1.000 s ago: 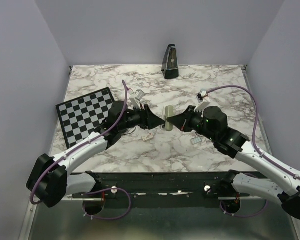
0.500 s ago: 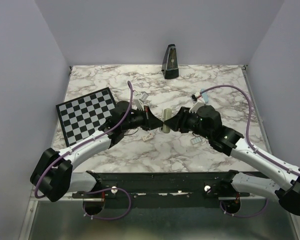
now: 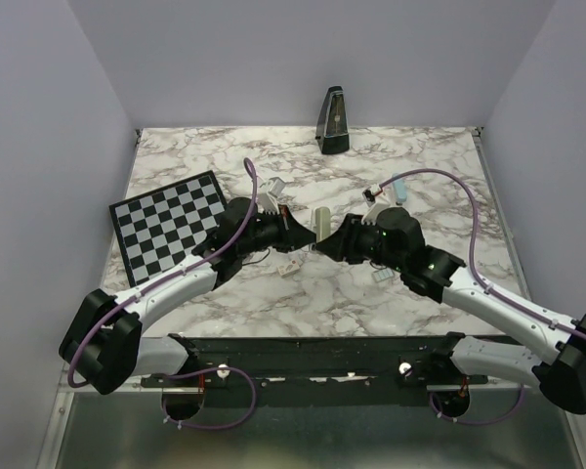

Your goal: Unload the staples from the stapler

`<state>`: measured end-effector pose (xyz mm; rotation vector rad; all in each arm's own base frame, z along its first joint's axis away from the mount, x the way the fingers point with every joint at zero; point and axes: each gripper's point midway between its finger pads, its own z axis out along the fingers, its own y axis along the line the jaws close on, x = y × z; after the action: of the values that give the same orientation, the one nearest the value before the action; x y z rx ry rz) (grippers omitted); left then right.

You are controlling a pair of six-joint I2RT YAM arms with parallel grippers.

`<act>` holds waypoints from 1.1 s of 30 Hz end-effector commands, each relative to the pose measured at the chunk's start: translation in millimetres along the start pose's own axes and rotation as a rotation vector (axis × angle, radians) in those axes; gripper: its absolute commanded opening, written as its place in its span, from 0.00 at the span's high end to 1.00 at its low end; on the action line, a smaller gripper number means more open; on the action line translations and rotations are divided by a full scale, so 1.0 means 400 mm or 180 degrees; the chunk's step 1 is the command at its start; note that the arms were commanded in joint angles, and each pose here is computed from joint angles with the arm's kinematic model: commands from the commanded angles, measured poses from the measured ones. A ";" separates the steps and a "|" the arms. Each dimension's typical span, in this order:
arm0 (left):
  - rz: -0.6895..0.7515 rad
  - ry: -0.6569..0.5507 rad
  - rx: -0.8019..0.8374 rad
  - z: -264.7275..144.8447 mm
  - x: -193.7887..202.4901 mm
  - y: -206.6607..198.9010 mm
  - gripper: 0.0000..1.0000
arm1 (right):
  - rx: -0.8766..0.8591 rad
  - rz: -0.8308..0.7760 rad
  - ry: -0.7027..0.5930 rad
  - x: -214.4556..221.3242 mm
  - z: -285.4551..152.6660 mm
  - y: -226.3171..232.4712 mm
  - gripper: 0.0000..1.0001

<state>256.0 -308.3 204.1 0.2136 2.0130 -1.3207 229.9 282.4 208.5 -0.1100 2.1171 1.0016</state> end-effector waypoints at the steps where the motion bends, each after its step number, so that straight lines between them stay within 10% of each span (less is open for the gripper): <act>1: -0.0056 -0.0285 -0.0025 0.006 -0.057 -0.013 1.00 | 0.0056 -0.0022 0.0057 0.021 0.015 -0.015 0.51; 8: -0.0188 -0.0276 -0.0093 0.014 -0.053 -0.001 1.00 | 0.0078 0.0005 0.0103 0.036 0.044 -0.027 0.48; 12: -0.0196 -0.0259 -0.0173 0.014 -0.044 0.015 1.00 | 0.0174 -0.0016 0.0000 0.023 0.040 -0.042 0.88; 15: -0.0014 -0.0290 -0.0320 0.009 -0.046 0.040 1.00 | 0.0346 -0.0090 -0.0165 0.000 0.024 -0.067 0.99; 21: 0.1031 -0.0455 -0.0930 -0.030 -0.087 0.138 1.00 | 0.0859 -0.0438 -0.0621 -0.125 -0.076 -0.103 0.99; 33: 0.1637 -0.0511 -0.1189 -0.004 -0.111 0.191 1.00 | 0.1203 -0.0581 -0.0836 -0.238 -0.088 -0.221 0.99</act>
<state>296.6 -284.7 184.9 0.4334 1.8841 -0.8336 276.5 227.9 247.2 -0.0464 1.9667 0.7473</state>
